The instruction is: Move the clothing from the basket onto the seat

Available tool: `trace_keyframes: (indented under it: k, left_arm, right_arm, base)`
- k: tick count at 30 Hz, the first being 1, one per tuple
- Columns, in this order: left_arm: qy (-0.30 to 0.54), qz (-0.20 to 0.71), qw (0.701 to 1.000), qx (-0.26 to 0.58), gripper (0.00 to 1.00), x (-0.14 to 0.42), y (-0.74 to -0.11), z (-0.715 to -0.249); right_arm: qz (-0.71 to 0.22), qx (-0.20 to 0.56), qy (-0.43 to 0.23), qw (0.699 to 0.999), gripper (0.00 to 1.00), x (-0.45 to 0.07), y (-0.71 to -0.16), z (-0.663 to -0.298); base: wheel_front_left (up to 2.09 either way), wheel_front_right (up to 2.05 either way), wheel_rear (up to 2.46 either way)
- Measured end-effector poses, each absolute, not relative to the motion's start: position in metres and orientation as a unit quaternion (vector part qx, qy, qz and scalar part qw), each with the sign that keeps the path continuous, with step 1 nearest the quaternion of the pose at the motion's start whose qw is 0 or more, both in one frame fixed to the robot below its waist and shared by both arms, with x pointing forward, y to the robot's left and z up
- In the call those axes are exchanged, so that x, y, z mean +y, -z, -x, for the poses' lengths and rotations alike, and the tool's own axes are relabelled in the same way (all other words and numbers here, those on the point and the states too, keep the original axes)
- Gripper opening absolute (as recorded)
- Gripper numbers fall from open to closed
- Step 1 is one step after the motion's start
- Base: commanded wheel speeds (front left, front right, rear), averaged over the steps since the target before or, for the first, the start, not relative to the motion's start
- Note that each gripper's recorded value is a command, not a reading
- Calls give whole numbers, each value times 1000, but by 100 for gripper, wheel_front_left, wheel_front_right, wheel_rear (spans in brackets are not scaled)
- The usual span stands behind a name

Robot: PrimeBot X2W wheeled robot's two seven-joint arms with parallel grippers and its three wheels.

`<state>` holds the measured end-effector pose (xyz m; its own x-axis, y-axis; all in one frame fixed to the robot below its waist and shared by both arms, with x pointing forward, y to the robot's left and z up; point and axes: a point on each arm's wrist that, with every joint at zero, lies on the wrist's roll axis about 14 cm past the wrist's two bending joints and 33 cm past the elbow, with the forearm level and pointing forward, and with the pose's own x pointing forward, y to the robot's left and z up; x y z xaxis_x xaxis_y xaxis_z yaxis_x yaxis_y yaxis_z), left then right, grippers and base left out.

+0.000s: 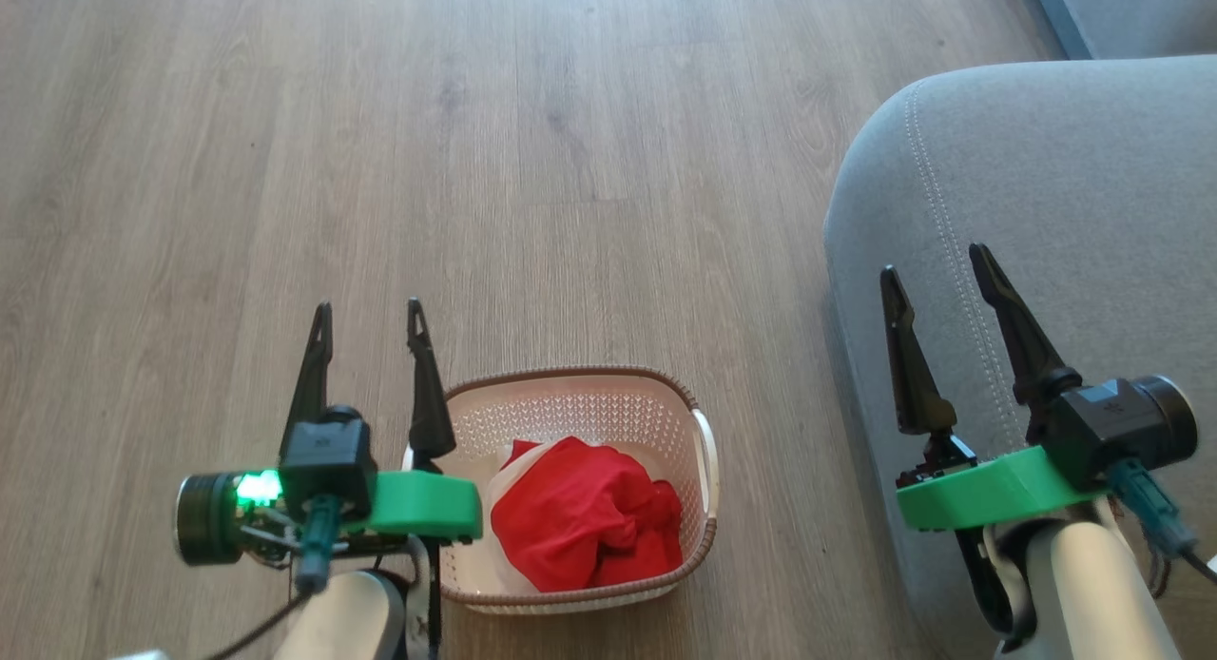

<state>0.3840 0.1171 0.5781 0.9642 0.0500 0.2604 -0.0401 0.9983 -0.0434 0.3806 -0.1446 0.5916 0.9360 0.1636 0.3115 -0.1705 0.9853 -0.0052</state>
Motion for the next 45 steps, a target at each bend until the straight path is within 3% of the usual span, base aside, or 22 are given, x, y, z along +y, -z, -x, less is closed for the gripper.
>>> trace_keyframes:
  k: [12, 25, 45]
  left_arm:
    - [24, 5, 994, -108, 100, 95, -554, -383]
    - [46, 38, 997, -43, 100, 105, -515, -383]
    - [59, 84, 995, 16, 100, 101, -481, -377]
  right_arm:
    - [52, -160, -77, 983, 100, -149, -587, -384]
    - [42, -97, -85, 991, 100, -146, -546, -386]
    - [48, -76, -91, 992, 100, -143, -532, -388]
  base:
    - [0, 0, 0]
    - [0, 0, 0]
    - [0, 0, 0]
